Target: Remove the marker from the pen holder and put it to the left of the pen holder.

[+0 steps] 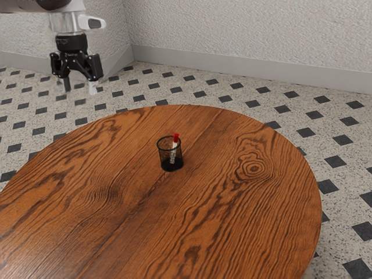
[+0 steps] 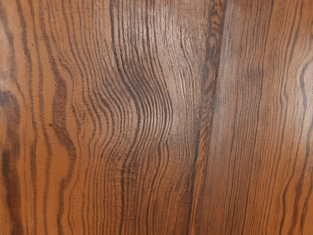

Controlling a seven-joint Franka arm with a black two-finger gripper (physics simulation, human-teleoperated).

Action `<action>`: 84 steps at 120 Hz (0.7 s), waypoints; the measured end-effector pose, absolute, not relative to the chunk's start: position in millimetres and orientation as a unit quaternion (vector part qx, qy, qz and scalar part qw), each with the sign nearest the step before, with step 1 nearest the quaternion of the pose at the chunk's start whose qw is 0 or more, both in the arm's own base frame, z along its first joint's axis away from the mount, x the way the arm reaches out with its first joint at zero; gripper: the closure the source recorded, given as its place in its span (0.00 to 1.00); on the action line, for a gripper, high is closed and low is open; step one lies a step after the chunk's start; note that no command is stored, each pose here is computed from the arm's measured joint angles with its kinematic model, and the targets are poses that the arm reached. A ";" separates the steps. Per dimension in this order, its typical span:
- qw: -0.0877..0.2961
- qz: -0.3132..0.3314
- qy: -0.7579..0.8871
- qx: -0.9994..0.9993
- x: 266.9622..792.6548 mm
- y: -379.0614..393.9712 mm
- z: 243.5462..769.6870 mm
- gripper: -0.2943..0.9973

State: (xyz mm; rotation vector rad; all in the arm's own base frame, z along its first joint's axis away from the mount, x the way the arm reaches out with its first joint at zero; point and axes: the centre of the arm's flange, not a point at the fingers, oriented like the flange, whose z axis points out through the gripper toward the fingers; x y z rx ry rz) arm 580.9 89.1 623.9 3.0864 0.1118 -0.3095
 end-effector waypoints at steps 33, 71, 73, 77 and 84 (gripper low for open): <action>0.003 -0.031 0.001 1.000 621.1 61.1 613.2 0.24; -0.031 -0.051 -0.030 0.998 685.1 -25.9 510.5 0.24; -0.033 -0.051 -0.029 0.998 689.8 -27.8 503.6 0.24; -0.037 -0.051 -0.028 0.998 698.7 -31.6 491.4 0.24; -0.042 -0.048 -0.031 0.998 706.8 -45.3 480.2 0.24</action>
